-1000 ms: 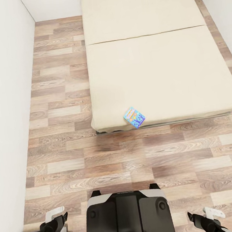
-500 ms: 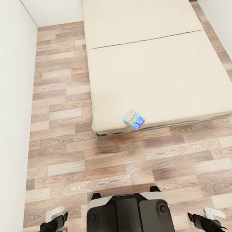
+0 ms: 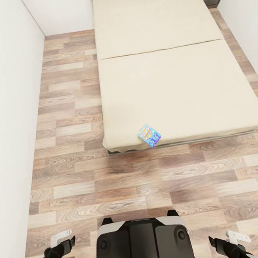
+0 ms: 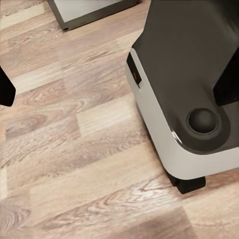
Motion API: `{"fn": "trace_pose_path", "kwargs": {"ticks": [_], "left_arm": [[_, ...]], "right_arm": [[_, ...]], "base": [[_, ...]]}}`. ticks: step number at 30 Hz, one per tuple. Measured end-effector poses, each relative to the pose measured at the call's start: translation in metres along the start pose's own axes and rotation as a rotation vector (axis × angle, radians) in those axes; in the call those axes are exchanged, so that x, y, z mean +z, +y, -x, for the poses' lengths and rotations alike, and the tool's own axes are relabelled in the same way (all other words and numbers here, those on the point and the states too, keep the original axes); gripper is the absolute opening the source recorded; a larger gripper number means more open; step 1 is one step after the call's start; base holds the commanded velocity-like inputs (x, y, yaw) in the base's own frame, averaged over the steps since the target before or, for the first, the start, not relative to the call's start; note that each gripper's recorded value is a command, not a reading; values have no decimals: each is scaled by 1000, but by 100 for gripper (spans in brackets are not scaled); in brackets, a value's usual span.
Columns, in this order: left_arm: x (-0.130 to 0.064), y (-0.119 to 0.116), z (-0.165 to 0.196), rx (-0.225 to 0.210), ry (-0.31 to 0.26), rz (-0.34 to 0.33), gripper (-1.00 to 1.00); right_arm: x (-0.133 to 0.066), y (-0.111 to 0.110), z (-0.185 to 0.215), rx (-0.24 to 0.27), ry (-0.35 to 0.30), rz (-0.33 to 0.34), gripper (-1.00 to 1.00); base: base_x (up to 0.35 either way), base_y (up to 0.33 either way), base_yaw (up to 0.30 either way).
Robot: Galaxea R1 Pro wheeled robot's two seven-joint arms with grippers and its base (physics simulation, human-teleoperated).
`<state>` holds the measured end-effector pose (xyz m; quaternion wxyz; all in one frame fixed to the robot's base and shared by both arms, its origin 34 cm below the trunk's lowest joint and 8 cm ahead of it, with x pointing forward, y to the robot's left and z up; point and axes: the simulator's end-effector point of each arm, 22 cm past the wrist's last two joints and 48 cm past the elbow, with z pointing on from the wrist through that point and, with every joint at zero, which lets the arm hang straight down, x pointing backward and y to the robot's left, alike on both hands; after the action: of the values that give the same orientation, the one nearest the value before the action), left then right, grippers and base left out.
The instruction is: Put all the toys in the child's room - the three board games (two on the bed and one on the table), the two jigsaw puzzles on the table, and the tennis ball on the table - inside the toy box on the table in the child's room.
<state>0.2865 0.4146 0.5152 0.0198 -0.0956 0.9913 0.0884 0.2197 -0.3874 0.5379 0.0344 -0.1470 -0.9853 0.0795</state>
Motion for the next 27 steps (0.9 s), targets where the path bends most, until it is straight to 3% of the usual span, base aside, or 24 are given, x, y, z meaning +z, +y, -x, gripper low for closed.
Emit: {"fn": "trace_pose_path", "kwargs": {"ticks": [27], "left_arm": [[-8, -3, 22, -8, -44, -8, 100]], "right_arm": [[-7, 5, 19, 6, -42, 13, 100]], "base": [[0, 0, 0]]}}
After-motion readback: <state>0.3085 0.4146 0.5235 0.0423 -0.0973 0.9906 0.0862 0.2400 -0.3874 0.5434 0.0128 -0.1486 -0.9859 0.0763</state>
